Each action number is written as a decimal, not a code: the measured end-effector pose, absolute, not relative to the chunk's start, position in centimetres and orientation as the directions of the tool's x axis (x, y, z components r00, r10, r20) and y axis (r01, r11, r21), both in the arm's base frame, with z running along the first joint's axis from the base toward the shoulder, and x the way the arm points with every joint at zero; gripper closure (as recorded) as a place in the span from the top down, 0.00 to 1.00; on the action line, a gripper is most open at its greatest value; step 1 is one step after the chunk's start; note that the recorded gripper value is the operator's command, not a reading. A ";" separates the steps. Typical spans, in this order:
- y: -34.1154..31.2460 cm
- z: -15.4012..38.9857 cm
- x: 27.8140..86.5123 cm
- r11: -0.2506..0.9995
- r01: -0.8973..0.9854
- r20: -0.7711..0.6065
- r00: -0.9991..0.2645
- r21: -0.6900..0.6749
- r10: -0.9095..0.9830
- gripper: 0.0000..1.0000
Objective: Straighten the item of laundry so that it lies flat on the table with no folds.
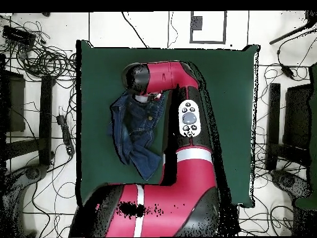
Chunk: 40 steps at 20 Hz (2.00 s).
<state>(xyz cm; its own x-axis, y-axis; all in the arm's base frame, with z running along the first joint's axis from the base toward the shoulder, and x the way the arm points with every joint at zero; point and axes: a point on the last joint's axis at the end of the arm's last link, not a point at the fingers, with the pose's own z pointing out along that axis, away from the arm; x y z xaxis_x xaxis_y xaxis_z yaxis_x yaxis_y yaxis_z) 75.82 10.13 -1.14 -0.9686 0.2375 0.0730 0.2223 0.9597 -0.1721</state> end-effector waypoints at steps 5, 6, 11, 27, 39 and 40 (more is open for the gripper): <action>9.4 -1.2 75.9 0.958 0.232 0.071 -0.966 -0.171 0.247 0.00; 9.2 -1.2 76.0 0.957 0.234 0.069 -0.966 -0.171 0.249 0.00; 8.4 -1.1 76.2 0.955 0.244 0.062 -0.964 -0.168 0.258 0.00; 4.3 11.6 78.7 0.948 0.286 -0.072 -0.958 -0.140 0.278 0.00; 0.2 14.9 80.3 0.953 0.299 -0.096 -0.951 -0.049 0.293 0.00; 0.0 14.7 80.3 0.958 0.283 -0.091 -0.956 -0.040 0.278 0.00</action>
<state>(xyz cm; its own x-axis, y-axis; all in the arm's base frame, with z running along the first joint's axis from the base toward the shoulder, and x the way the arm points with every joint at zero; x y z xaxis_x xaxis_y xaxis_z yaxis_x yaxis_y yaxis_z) 80.27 0.02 14.69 -0.9562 0.2781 -0.0913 0.2826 0.9584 -0.0401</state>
